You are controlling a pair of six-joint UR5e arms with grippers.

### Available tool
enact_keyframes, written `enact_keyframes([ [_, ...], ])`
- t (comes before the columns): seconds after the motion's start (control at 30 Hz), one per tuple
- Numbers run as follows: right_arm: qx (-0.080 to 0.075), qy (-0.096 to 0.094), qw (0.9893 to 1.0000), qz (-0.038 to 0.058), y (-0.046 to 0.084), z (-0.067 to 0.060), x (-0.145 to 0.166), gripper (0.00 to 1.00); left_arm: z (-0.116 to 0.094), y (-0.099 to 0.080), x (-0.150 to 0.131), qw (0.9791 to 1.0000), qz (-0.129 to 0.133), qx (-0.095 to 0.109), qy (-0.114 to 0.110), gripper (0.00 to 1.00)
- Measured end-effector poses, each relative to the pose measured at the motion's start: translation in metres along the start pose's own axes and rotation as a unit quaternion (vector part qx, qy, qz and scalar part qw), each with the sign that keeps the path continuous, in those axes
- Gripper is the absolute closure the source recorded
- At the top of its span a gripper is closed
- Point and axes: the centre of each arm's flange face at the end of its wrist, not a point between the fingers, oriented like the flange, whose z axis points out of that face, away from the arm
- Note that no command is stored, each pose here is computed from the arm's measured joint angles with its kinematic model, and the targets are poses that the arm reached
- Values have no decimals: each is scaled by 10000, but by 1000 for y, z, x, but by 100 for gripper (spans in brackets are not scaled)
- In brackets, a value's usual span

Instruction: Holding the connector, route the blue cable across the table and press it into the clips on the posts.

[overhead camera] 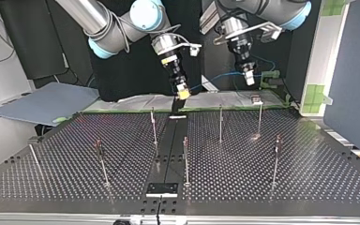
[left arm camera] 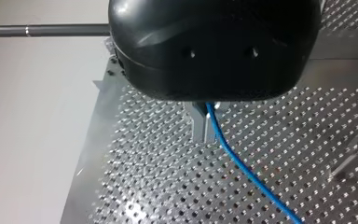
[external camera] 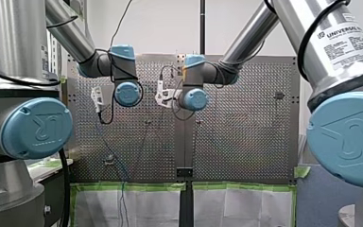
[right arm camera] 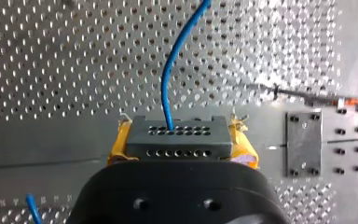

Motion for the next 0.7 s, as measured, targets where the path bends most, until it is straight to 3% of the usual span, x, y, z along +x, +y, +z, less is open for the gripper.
enact_keyframes([
  [0.53, 198, 73, 9997, 77, -30, 22, 41, 100, 44, 20, -4, 10000, -36, -9, -92, 100],
  [0.7, 215, 85, 9997, 80, -33, 32, 54, 100, 63, 30, -10, 9995, -159, -195, -186, 100],
])
